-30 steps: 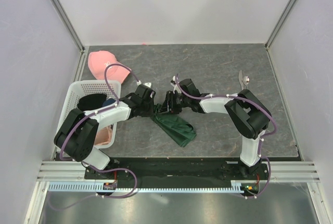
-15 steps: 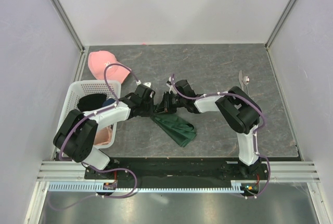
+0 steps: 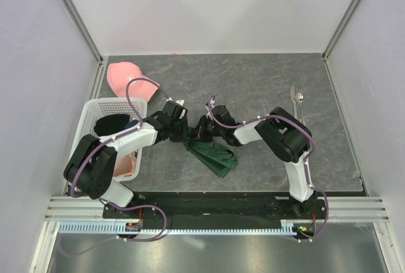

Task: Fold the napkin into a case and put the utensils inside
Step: Stuff the top corner of the smaller-rectangle-folded napkin into the folded napkin.

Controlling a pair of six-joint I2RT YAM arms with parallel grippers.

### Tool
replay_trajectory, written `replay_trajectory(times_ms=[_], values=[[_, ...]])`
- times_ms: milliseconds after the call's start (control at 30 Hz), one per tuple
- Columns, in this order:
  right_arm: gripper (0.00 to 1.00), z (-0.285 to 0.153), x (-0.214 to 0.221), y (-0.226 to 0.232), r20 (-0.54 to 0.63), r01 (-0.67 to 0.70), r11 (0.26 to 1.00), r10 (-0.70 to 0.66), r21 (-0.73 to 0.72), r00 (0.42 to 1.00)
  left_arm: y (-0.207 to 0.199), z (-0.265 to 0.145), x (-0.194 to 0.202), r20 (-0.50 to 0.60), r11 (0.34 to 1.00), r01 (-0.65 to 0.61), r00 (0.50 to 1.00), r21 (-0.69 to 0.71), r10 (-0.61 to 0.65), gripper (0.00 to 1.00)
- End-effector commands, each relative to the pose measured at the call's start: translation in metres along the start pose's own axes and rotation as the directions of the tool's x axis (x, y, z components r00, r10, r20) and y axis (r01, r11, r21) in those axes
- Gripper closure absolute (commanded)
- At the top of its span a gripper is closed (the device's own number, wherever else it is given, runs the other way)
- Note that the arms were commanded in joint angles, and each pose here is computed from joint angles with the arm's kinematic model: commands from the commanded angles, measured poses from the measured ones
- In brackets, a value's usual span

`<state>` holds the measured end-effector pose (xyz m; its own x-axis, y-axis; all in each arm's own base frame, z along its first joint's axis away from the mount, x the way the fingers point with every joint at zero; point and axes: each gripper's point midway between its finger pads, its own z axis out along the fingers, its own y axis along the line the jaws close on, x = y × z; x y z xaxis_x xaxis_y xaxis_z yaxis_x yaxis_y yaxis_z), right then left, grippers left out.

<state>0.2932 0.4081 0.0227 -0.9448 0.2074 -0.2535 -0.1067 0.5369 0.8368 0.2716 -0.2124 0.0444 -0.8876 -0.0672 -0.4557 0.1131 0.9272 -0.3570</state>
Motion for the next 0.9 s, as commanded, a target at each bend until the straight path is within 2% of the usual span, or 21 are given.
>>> replay_trajectory(times_ms=[0,100,200,233,300,733,867], values=[[1.0,0.009,-0.006,0.014,0.042,0.006,0.999,-0.004,-0.044,0.999,-0.033,-0.01,-0.019,0.029,0.993,0.03,0.999,0.114,-0.034,0.98],[1.0,0.001,0.0,0.035,-0.01,-0.01,0.993,0.009,-0.119,1.0,-0.015,0.003,-0.014,0.005,0.999,0.013,1.0,0.03,-0.013,0.98],[1.0,-0.015,-0.001,0.034,-0.006,0.017,0.997,-0.017,-0.08,1.0,0.003,0.011,-0.013,0.005,0.999,-0.001,1.0,-0.045,0.001,0.98],[0.97,-0.019,0.003,0.024,-0.03,0.011,1.0,-0.012,-0.023,0.999,0.008,0.011,-0.015,0.021,0.998,-0.002,1.0,-0.068,0.004,0.98],[0.92,-0.025,-0.002,0.025,-0.043,0.068,0.998,-0.068,-0.013,0.997,0.012,0.008,-0.019,0.044,0.996,-0.006,0.999,-0.089,0.01,0.98],[0.9,-0.043,-0.021,0.01,-0.049,0.16,0.985,-0.158,0.057,0.986,0.008,0.005,-0.018,0.041,0.997,-0.011,0.999,-0.07,0.014,0.98],[0.94,-0.033,-0.022,0.009,-0.065,0.155,0.987,-0.153,0.031,0.986,0.001,0.004,-0.018,0.044,1.0,-0.004,0.999,-0.031,0.006,0.98]])
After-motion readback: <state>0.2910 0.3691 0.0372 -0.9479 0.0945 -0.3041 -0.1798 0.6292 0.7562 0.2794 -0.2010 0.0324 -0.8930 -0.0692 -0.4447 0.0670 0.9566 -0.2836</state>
